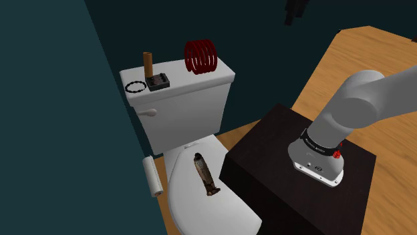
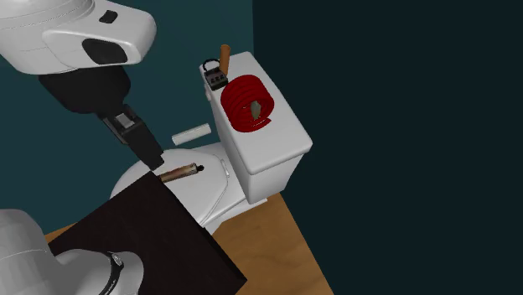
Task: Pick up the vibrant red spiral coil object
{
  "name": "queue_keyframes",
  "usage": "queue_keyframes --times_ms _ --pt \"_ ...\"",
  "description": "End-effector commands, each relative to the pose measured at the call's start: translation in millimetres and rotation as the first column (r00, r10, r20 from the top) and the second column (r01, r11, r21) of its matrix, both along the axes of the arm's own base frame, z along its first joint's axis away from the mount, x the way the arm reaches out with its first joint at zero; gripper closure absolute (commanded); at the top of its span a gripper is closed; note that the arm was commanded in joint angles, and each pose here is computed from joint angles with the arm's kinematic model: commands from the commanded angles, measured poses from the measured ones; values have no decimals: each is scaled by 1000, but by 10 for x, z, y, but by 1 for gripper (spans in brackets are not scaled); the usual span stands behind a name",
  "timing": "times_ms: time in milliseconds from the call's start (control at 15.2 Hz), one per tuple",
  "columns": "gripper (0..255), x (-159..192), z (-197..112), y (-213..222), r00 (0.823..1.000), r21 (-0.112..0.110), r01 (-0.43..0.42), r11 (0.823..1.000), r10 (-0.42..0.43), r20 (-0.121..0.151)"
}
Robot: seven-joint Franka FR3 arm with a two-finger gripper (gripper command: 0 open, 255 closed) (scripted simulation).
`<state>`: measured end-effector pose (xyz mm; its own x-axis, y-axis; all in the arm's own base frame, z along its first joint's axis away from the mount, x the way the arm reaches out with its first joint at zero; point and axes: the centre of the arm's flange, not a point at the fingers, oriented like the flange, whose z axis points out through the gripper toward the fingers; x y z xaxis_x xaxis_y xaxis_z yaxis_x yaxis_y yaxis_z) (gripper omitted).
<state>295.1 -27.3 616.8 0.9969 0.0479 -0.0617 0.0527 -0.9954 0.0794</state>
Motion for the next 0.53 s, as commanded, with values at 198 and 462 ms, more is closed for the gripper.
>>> queue_keyframes --times_ms 198,462 --pt "0 179 -286 -54 993 16 -107 994 106 50" --pt "0 447 -653 -87 963 28 -248 968 243 118"
